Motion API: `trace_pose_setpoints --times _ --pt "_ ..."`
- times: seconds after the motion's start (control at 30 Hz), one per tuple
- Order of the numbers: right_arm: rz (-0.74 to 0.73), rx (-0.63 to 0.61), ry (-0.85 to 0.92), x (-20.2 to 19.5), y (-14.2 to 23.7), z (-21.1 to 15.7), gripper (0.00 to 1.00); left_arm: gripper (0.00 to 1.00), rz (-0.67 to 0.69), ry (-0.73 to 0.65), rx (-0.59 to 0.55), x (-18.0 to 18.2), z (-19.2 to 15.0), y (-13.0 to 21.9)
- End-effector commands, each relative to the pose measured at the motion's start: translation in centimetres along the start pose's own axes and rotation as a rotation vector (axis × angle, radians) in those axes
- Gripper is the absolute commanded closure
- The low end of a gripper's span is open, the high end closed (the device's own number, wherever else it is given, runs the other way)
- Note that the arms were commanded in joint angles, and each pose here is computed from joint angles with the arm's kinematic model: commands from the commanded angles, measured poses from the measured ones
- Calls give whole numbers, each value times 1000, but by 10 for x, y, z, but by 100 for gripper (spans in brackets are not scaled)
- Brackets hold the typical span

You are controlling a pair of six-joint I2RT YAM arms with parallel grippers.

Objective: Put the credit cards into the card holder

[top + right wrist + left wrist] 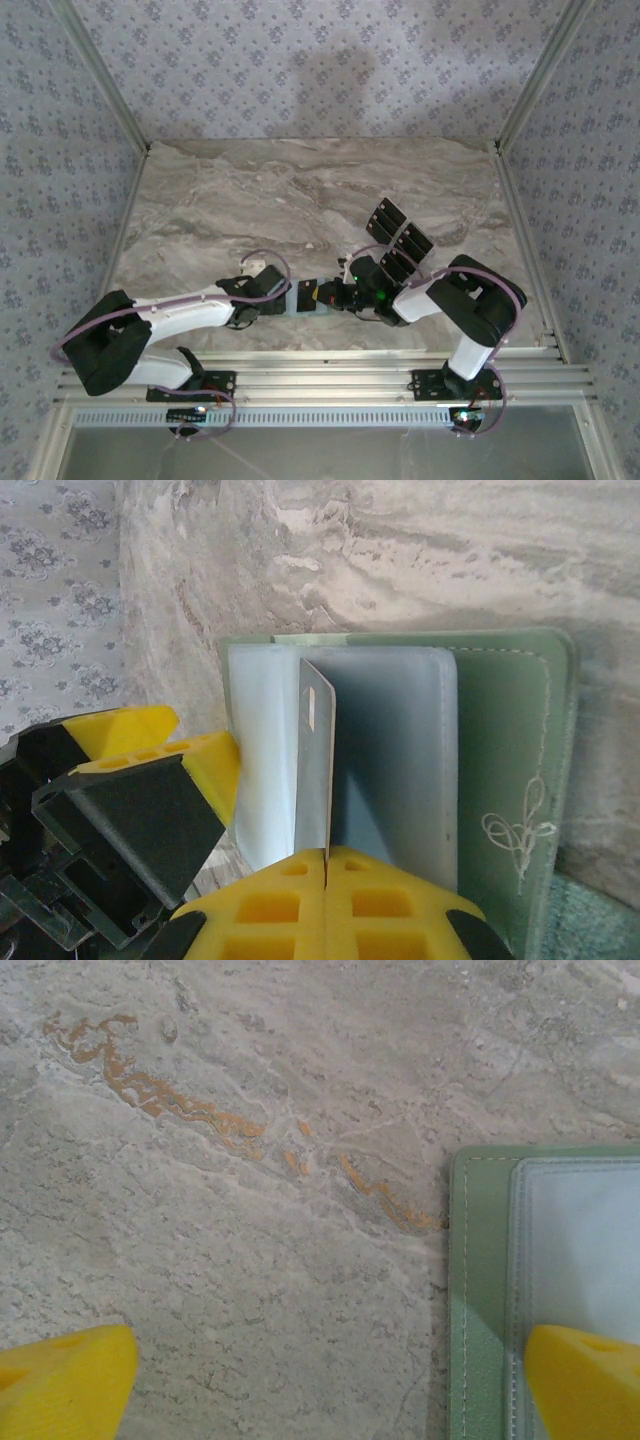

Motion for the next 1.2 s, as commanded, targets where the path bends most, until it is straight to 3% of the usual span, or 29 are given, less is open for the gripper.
trace_pose_setpoints --times 0.0,1.17 --pt "-13 30 -2 -12 -1 -2 100 0 62 -52 70 9 -19 -7" --pt "10 98 -3 -8 -21 2 100 0 60 -54 76 7 -19 -9"
Point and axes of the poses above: each hand's point on the last joint's axis, 136 mm out from that joint toward the fingers, its own y axis back along the fingers, its own x axis along the line the jaws close on, z = x × y, the point moved 7 cm from there along y, back along the fingers, and after that the axes turned 13 degrees about -y, right-handed, at the moved point
